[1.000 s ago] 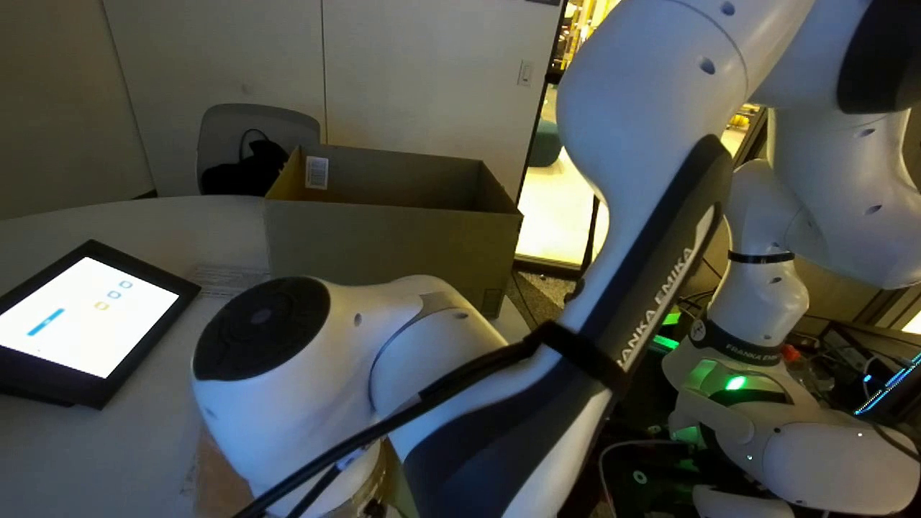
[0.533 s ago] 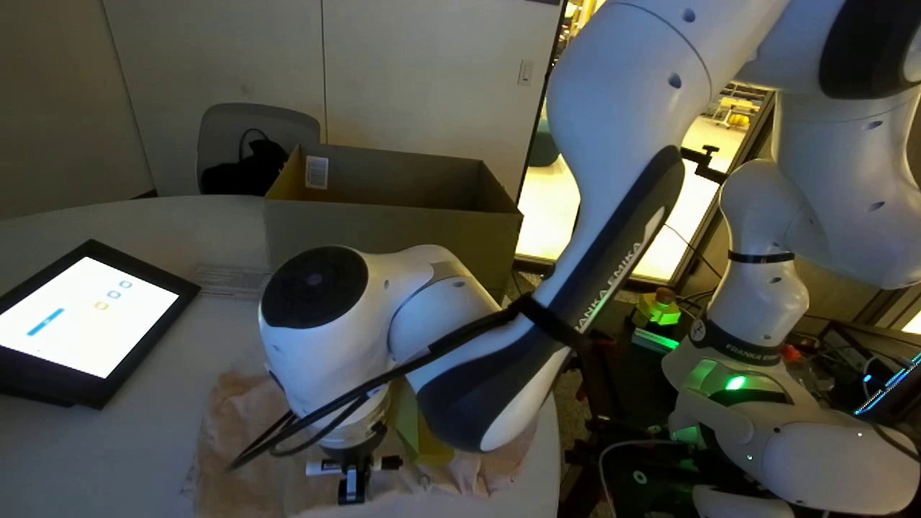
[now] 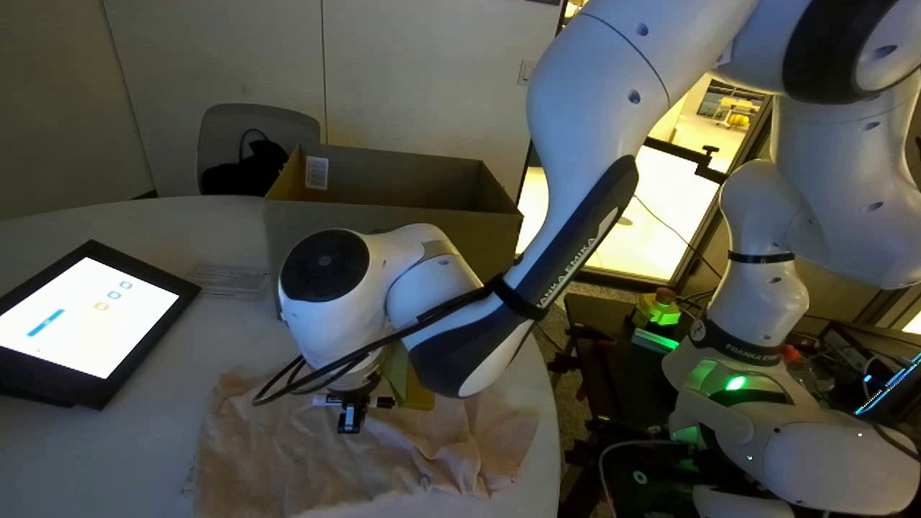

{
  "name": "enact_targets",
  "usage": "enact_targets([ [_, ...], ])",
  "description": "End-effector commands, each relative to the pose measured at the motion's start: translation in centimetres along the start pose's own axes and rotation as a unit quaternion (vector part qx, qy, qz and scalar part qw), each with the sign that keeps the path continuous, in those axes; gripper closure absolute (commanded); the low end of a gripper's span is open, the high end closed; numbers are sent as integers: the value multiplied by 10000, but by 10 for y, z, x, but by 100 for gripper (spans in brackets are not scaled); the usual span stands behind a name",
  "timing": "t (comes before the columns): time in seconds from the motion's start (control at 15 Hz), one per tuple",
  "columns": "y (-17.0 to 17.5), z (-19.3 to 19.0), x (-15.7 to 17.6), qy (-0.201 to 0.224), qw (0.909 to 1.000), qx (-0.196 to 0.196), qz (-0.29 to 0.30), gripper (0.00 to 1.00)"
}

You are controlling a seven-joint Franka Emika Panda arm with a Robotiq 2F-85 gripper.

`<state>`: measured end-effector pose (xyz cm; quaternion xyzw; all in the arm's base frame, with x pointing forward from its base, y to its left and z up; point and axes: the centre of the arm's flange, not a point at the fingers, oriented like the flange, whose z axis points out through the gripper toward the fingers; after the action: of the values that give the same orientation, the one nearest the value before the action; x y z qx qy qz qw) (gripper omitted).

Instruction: Put the black marker on the peach towel, fold the towel once and place it inside the brown box

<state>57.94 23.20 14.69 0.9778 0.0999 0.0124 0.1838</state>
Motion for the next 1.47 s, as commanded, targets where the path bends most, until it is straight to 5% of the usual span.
enact_targets([
  [0.0,8,5,0,84,9999,-93,-66,85],
  [0.4,8,29,2,-61,9997,-232,-20,85],
  [0.73,14,21,4,-606,9899,645,1104,85],
  [1.07,28,11,15,-825,9624,1382,2190,85],
  [1.4,32,2,22,-900,9208,1875,3300,85],
])
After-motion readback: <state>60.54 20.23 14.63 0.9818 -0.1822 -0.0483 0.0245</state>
